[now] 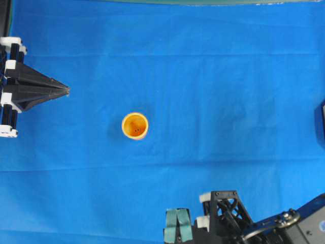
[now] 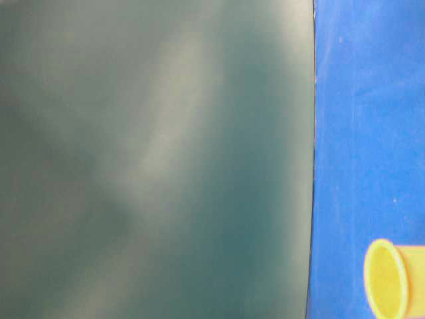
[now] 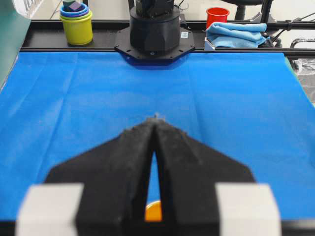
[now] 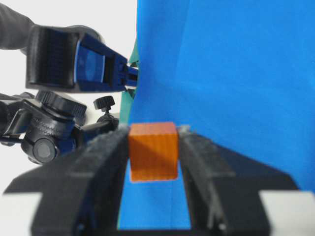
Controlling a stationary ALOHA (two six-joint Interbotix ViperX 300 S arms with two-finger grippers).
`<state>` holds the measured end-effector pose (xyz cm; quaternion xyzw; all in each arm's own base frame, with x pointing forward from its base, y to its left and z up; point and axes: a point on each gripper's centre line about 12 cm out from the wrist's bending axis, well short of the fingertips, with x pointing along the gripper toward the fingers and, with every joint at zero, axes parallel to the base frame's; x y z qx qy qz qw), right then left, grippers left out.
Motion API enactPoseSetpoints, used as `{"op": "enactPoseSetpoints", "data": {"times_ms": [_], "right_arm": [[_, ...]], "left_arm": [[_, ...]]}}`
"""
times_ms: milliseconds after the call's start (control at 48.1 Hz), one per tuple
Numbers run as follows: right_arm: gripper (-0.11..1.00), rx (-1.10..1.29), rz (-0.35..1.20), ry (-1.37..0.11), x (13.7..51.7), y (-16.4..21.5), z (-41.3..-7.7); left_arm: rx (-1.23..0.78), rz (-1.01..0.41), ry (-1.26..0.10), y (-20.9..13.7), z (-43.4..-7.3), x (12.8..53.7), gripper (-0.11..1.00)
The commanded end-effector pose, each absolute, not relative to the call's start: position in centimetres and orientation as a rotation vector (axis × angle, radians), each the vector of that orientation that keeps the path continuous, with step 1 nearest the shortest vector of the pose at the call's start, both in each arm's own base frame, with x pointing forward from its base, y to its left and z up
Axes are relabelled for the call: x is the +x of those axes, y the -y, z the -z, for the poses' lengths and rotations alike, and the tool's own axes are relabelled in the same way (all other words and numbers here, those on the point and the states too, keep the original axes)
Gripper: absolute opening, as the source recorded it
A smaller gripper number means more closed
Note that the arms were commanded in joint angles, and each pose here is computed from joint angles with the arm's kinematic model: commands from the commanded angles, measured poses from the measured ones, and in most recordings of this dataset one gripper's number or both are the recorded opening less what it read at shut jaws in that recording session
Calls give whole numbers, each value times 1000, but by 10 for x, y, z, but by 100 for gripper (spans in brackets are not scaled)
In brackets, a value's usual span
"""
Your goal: Move the block forward with right arm.
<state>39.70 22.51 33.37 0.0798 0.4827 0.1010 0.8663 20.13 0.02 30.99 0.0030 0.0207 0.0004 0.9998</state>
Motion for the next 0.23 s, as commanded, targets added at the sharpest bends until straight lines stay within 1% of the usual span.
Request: {"op": "enactPoseSetpoints", "data": {"times_ms": [0,208], "right_arm": [[41,191,-222,-960,398,-223,-353],[41,204,-226,-947,399,-222,-359]], "left_arm": [[6,-2,-17,-1,-321,204,1],[6,-2,-15,-1,-321,204,1]]}}
